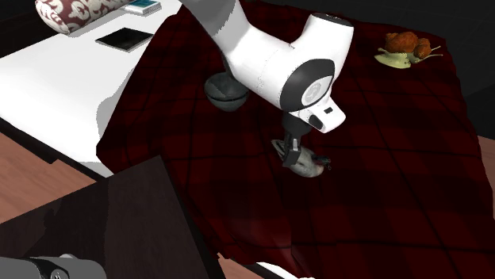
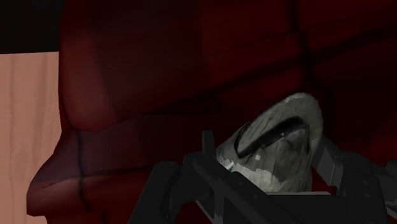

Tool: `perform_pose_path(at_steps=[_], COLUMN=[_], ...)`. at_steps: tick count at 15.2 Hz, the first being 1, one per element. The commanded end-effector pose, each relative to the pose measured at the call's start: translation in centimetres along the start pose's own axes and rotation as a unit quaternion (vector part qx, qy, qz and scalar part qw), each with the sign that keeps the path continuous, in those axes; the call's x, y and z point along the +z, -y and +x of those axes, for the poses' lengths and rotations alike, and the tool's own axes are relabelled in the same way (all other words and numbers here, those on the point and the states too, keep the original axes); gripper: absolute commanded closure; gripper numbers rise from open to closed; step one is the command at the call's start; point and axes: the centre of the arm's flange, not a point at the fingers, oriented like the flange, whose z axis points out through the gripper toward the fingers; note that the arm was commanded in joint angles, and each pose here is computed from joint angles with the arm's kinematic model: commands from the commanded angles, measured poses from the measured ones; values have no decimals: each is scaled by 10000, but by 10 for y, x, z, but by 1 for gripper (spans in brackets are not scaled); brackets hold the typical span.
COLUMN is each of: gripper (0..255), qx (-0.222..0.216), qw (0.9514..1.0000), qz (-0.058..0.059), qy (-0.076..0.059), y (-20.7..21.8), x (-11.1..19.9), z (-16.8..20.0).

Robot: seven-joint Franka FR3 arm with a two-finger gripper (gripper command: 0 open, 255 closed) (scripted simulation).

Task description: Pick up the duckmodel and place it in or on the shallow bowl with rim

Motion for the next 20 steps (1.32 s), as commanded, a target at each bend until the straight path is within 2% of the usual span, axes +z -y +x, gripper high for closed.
perform_pose_path(at_steps=[1,20], gripper=[255,255], qx=[0,0], qw=[10000,10000], qz=[1,1], qy=[-1,-1], y=[-2,-12], x=[-12,-111], z=[-1,-6])
